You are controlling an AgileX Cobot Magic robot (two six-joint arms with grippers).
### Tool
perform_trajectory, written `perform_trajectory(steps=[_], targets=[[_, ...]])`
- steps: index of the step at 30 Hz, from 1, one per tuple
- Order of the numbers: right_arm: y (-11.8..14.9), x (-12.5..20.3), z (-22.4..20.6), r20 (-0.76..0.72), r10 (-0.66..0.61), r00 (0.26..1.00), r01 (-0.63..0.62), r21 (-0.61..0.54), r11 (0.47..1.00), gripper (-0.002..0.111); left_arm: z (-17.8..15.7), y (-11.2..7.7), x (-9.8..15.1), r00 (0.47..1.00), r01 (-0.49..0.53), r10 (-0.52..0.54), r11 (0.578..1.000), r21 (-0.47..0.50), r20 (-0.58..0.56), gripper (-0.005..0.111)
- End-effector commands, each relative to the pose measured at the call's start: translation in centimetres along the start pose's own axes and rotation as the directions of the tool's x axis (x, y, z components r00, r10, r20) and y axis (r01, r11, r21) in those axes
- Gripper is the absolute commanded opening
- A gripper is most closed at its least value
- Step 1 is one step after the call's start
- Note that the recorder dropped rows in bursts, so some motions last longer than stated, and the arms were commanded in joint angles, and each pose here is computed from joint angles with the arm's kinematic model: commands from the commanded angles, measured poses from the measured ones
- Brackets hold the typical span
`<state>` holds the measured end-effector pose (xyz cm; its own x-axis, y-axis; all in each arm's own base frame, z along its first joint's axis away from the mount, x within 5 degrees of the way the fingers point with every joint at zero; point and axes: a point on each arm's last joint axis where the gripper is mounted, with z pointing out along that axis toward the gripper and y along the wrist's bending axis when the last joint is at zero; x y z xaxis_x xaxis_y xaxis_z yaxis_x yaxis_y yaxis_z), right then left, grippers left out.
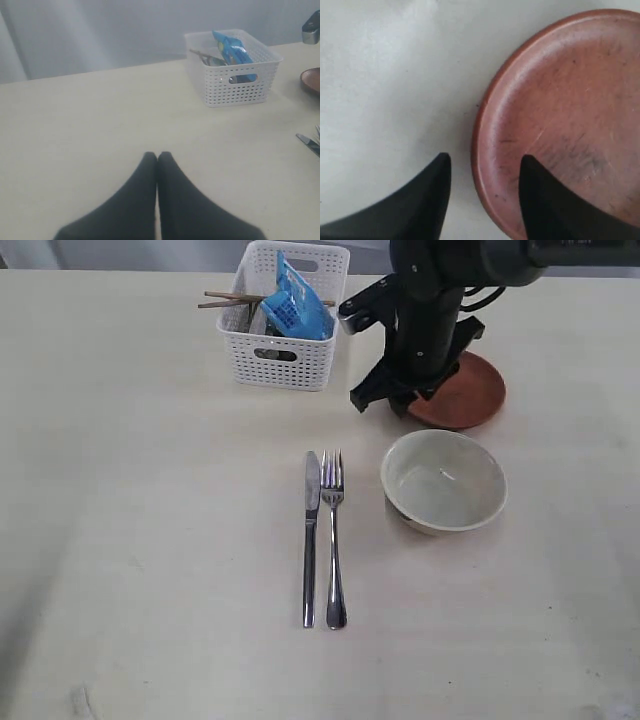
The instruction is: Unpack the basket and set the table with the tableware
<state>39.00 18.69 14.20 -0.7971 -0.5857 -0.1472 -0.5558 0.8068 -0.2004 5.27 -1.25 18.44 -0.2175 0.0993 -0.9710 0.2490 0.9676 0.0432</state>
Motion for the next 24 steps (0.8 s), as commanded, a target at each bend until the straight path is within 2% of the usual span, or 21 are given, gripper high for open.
perform_trajectory(steps=[1,5,7,12,15,19,24], targets=[[-0.6,0.2,-2.0,0.008,0.031,0.999,-0.031,0.005,0.999,0.043,0.0,0.0,0.0,1.000,-0.002,0.002,1.000,0.006,0.001,0.000],[-1.3,0.7,-5.6,0.033,0.078,0.996,-0.079,0.015,0.997,0.043,0.0,0.0,0.0,1.000,-0.002,0.002,1.000,0.006,0.001,0.000],[-1.9,1.3,-7.2,0.032,0.142,0.989,-0.142,-0.001,0.990,0.043,0.0,0.0,0.0,1.000,-0.002,0.002,1.000,0.006,0.001,0.000],[-3.4,4.8,-8.9,-0.040,0.311,0.950,-0.313,-0.180,0.933,0.043,0.0,0.0,0.0,1.000,-0.002,0.002,1.000,0.006,0.001,0.000],[-4.0,8.2,-8.3,-0.114,0.374,0.921,-0.391,-0.248,0.886,0.043,0.0,0.0,0.0,1.000,-0.002,0.002,1.000,0.006,0.001,0.000],[-4.0,12.5,-7.1,-0.141,0.428,0.893,-0.450,-0.237,0.861,0.044,0.0,0.0,0.0,1.000,-0.002,0.002,1.000,0.006,0.001,0.000],[-2.9,14.8,-5.4,-0.123,0.455,0.882,-0.471,-0.234,0.850,0.052,0.0,0.0,0.0,1.000,-0.002,0.002,1.000,0.006,0.001,0.000]])
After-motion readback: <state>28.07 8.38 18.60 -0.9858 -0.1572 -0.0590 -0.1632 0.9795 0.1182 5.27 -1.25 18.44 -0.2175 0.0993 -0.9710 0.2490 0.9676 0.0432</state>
